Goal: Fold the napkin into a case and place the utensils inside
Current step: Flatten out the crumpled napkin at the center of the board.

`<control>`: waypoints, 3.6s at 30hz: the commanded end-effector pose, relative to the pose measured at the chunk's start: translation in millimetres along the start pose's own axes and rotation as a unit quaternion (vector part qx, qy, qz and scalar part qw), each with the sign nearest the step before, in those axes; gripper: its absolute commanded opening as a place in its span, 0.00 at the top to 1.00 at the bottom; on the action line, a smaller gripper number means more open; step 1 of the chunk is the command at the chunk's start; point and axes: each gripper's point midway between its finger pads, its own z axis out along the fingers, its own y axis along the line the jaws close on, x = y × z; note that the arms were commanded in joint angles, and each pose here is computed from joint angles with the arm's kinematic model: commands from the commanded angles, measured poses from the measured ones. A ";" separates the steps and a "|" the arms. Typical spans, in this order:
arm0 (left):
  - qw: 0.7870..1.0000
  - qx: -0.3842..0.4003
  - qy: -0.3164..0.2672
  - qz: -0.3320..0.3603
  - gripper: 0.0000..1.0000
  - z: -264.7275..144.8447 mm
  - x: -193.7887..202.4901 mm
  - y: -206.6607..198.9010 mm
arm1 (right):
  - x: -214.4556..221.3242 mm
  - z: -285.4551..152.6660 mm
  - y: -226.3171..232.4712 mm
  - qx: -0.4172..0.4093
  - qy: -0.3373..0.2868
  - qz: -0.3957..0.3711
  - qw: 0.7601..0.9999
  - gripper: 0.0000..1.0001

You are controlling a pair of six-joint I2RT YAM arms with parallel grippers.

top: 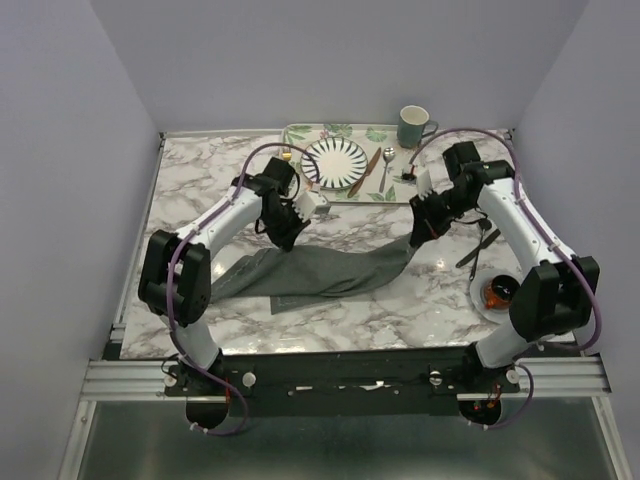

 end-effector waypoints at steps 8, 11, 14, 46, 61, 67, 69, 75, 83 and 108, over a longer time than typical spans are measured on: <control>0.976 -0.120 -0.172 0.055 1.00 -147.3 -63.6 31.1 | -102.6 -93.4 8.7 0.008 -0.122 -0.102 0.987 0.99; 0.976 -0.090 -0.148 0.132 1.00 -129.9 -24.0 -29.1 | -64.9 -84.7 21.9 0.003 -0.094 -0.133 0.987 0.99; 0.972 -0.048 -0.099 0.207 1.00 -89.8 36.4 -91.0 | -2.5 -46.5 22.1 -0.023 -0.022 -0.115 0.993 0.99; 0.966 -0.035 0.055 -0.250 0.52 -14.1 70.1 -15.9 | 92.4 6.4 -0.3 -0.005 0.108 -0.027 0.994 0.88; 0.930 0.035 0.060 -0.362 0.30 11.5 83.5 -5.9 | 92.3 7.8 0.1 -0.008 0.109 -0.018 0.994 0.84; 0.925 0.068 0.045 -0.371 0.36 18.5 71.4 -7.3 | 91.0 5.8 0.6 -0.005 0.109 -0.015 0.994 0.84; 0.924 0.072 0.042 -0.373 0.39 19.8 68.6 -6.2 | 90.9 5.6 0.9 -0.004 0.108 -0.013 0.994 0.84; 0.923 0.071 0.023 -0.378 0.54 22.1 59.9 3.0 | 91.0 6.5 1.9 -0.007 0.108 -0.009 0.994 0.83; 0.931 0.057 -0.007 -0.360 0.71 9.4 45.9 11.4 | 92.6 7.5 -0.4 -0.003 0.113 -0.003 0.994 0.82; 0.938 0.052 -0.071 -0.335 1.00 -24.0 53.4 25.4 | 74.1 27.9 -39.3 -0.025 0.130 0.207 0.969 0.49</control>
